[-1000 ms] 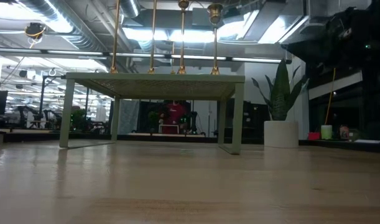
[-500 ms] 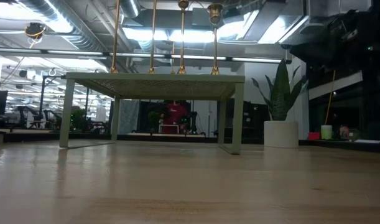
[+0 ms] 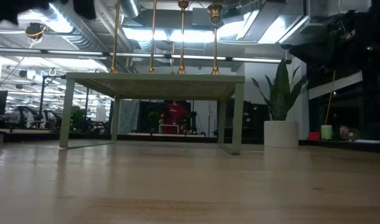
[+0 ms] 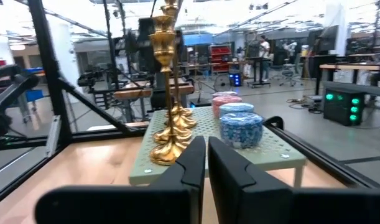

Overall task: Pick & Place candle stick holders
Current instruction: Return to Home Position

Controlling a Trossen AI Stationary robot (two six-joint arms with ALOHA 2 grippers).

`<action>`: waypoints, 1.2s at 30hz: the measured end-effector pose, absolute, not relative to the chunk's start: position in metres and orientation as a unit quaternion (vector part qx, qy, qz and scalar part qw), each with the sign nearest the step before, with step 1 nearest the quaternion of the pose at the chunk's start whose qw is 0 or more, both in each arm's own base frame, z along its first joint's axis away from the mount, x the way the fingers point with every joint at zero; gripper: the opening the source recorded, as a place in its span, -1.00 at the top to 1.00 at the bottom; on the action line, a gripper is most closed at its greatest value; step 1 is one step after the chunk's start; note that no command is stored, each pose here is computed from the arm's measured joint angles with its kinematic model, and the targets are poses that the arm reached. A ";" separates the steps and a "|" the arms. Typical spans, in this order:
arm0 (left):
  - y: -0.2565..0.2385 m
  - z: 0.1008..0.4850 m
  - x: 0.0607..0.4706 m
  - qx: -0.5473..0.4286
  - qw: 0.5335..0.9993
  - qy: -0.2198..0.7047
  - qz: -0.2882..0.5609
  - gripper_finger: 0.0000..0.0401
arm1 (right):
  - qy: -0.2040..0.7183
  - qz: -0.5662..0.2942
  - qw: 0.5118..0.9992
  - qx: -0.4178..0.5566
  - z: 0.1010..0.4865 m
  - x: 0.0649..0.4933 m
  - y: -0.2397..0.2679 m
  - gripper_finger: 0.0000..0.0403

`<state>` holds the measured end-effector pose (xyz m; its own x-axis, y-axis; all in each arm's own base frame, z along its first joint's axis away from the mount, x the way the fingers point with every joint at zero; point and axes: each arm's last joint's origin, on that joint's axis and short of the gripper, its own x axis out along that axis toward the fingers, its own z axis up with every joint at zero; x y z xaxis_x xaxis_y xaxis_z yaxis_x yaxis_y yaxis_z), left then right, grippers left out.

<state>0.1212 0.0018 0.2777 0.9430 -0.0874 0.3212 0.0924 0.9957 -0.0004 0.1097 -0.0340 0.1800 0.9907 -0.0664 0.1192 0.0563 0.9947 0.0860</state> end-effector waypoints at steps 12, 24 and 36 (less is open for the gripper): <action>0.003 0.206 0.107 -0.085 0.984 -0.155 -0.018 0.00 | -0.065 -0.086 0.993 0.045 0.180 0.109 -0.037 0.88; 0.005 0.187 0.099 -0.097 0.992 -0.073 0.016 0.00 | -0.068 -0.126 0.989 0.046 0.180 0.109 -0.040 0.88; 0.005 0.173 0.094 -0.106 0.994 0.013 0.038 0.00 | -0.055 -0.138 0.988 0.034 0.178 0.109 -0.040 0.88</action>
<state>0.0941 0.0051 0.1728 0.9967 0.0734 -0.0338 -0.0788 0.9748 -0.2087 0.1089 -0.0402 0.1777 0.9559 -0.2764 0.0996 0.2688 0.9596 0.0833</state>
